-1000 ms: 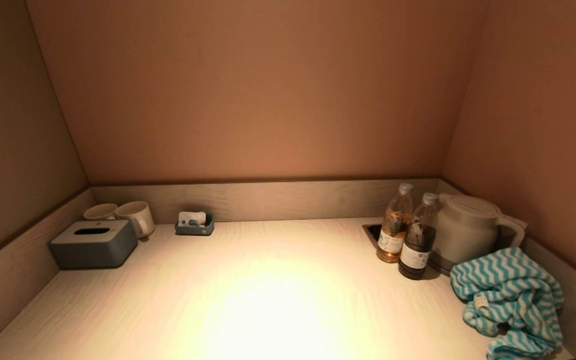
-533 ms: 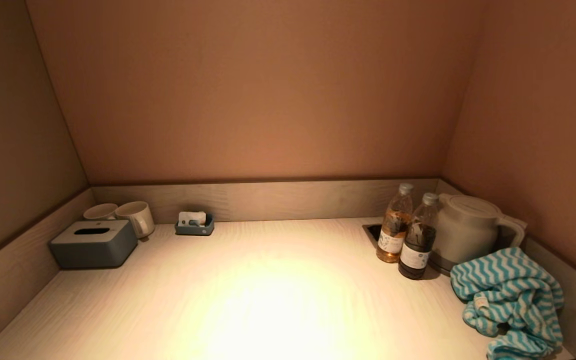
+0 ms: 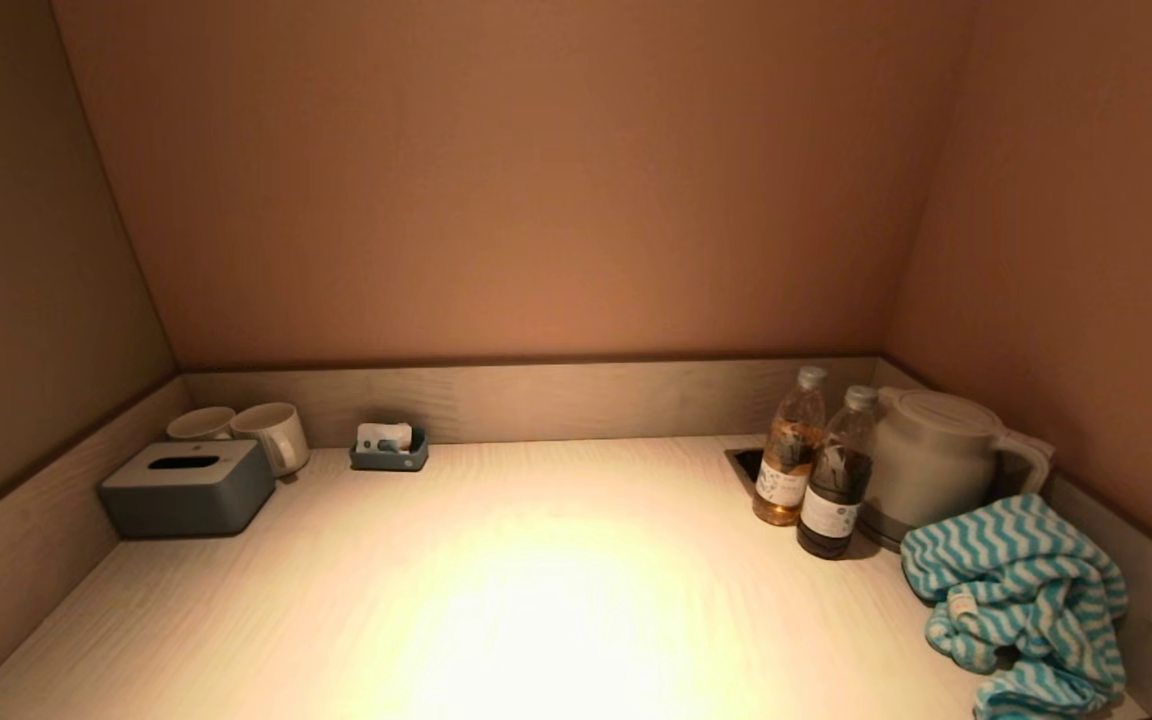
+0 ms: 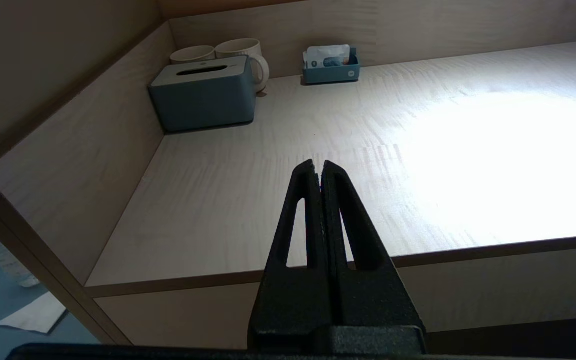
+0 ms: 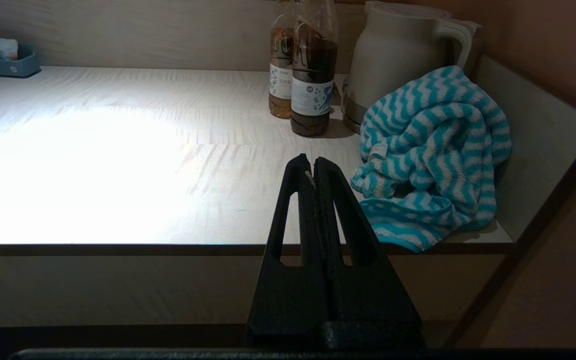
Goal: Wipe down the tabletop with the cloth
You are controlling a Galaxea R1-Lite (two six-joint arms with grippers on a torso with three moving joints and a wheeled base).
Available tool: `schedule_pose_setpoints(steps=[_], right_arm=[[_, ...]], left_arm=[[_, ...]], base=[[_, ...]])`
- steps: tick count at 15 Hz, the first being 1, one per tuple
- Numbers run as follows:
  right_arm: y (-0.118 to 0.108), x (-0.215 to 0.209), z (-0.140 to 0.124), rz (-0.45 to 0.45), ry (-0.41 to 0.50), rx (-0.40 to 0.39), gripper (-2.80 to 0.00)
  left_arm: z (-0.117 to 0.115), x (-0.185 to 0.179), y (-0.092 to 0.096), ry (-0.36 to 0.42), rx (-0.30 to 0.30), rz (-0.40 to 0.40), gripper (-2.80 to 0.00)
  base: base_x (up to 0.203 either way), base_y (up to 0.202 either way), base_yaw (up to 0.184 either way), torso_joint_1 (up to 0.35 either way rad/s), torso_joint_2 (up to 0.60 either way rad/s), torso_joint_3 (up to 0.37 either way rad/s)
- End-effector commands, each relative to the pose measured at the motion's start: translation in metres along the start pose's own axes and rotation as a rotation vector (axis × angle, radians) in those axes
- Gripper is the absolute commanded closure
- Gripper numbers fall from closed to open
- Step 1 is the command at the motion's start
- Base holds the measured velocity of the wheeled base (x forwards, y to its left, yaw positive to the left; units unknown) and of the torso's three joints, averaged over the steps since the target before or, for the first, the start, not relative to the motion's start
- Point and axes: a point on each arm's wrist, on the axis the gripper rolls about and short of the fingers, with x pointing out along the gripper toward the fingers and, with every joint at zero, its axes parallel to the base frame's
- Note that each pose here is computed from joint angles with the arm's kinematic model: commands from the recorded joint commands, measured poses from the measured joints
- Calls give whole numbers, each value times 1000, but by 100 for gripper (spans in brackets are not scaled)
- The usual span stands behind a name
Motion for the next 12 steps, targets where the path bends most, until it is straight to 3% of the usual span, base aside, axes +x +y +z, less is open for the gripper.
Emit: schedule_pose_setpoints(steps=[1, 12], right_arm=[[0, 0, 0, 1, 2, -1, 0], [0, 0, 0, -1, -1, 22, 0]], left_arm=[[0, 0, 0, 0, 0, 0, 0], [0, 0, 0, 0, 0, 0, 0]], base=[[0, 0, 0, 0, 0, 0], [0, 0, 0, 0, 0, 0]])
